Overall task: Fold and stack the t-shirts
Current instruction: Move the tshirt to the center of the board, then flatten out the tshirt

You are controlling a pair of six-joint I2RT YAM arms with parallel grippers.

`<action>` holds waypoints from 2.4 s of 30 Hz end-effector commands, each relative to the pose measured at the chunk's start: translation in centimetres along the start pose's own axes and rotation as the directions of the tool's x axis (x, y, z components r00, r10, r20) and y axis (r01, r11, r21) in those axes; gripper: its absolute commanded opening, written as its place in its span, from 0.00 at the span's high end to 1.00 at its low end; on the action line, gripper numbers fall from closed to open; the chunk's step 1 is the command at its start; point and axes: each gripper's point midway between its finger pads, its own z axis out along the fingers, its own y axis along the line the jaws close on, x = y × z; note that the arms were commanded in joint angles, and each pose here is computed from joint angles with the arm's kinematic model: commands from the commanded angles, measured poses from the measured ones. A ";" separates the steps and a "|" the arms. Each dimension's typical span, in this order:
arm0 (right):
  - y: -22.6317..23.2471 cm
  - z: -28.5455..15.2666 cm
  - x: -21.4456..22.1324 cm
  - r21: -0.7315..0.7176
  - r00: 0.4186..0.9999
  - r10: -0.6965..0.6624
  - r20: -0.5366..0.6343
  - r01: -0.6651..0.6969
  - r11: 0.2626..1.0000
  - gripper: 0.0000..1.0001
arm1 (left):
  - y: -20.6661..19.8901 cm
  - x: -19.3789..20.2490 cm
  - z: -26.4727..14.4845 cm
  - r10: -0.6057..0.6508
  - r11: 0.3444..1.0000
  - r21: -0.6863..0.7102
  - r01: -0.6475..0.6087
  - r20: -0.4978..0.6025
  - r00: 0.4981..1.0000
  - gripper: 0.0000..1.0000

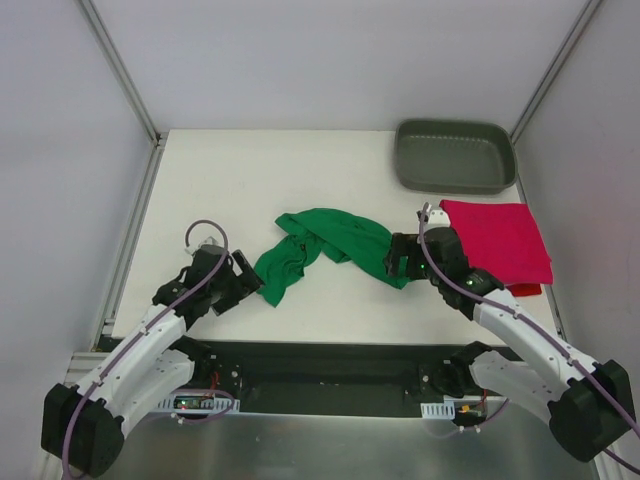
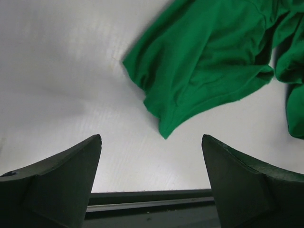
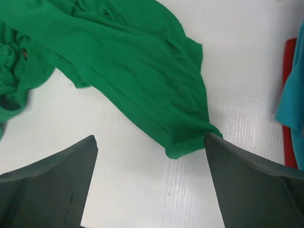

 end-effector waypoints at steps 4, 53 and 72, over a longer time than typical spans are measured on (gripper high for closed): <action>-2.0 -0.2 0.6 0.110 1.000 0.018 -0.005 -0.018 0.994 0.04 | -3.3 2.2 1.9 -0.005 0.986 0.164 0.030 -0.146 0.989 0.26; -4.6 -9.2 -13.3 0.339 0.929 -0.007 0.370 -0.128 0.932 0.99 | -8.9 -14.7 -14.1 -0.105 0.953 0.288 -0.090 0.595 0.797 1.00; -8.1 -24.1 -19.5 0.379 0.720 -0.072 0.690 -0.275 0.884 0.99 | -3.0 -19.0 -26.9 -0.335 0.937 0.343 0.070 0.820 0.464 1.00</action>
